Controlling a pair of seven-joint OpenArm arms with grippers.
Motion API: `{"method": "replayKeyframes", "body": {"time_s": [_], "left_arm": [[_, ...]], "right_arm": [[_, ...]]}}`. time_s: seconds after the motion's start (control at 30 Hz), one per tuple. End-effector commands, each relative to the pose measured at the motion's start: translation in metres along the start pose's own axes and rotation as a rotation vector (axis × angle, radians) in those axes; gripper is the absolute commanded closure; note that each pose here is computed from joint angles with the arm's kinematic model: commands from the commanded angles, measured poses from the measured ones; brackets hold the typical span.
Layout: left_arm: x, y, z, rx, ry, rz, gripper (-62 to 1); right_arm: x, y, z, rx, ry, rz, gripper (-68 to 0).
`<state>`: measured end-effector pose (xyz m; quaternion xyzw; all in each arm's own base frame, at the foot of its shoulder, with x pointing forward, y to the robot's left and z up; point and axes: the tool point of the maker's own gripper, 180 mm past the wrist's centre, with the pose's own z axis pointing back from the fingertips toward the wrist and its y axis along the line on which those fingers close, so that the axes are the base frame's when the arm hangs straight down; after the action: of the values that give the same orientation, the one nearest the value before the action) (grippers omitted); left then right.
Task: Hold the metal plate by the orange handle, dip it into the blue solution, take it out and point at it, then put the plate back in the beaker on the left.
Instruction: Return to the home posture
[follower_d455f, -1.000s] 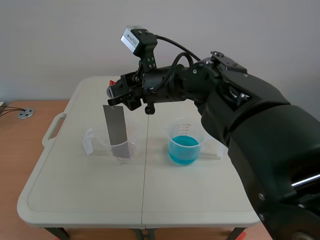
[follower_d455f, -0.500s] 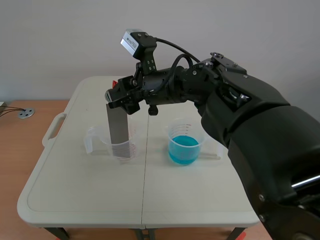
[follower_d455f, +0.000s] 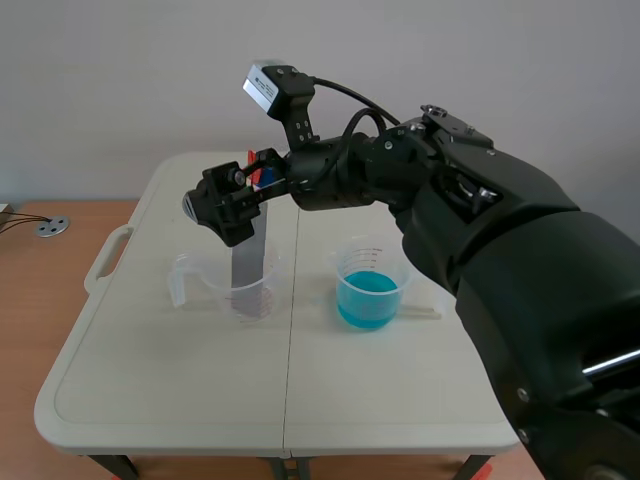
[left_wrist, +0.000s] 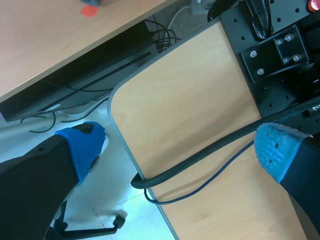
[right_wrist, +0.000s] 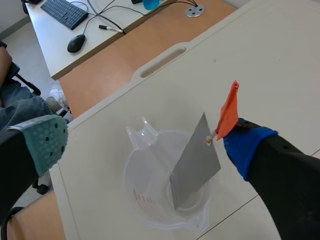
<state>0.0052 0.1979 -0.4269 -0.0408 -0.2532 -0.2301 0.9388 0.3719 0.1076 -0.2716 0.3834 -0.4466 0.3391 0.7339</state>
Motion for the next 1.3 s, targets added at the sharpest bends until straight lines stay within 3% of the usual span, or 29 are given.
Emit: {"method": "replayKeyframes", "body": {"time_s": [0.0,0.4,0.53,0.7,0.9,1.07,1.27], "left_arm": [[-0.002,-0.004,0.002,-0.006,0.001,0.009,-62.3],[-0.003,-0.003,0.002,-0.005,0.008,0.009,-62.3],[-0.003,-0.003,0.002,-0.005,0.006,0.012,-62.3],[0.009,0.002,0.003,0.008,-0.039,0.007,-62.3],[0.053,0.041,0.011,0.114,-0.147,-0.038,-62.3],[0.105,0.076,0.027,0.200,-0.272,-0.121,-62.3],[0.171,0.077,0.044,0.176,-0.469,-0.256,-62.3]], "right_arm": [[0.021,-0.008,0.002,-0.022,-0.046,0.012,-66.5],[0.023,-0.048,0.029,-0.144,-0.059,-0.054,-66.5],[0.023,-0.055,0.037,-0.165,-0.036,-0.042,-66.5],[0.031,-0.059,0.057,-0.192,-0.085,-0.028,-66.5],[0.037,-0.047,0.085,-0.214,-0.129,0.043,-66.5],[0.040,-0.031,0.109,-0.227,-0.155,0.110,-66.5],[0.035,-0.012,0.132,-0.234,-0.167,0.180,-66.5]]}}
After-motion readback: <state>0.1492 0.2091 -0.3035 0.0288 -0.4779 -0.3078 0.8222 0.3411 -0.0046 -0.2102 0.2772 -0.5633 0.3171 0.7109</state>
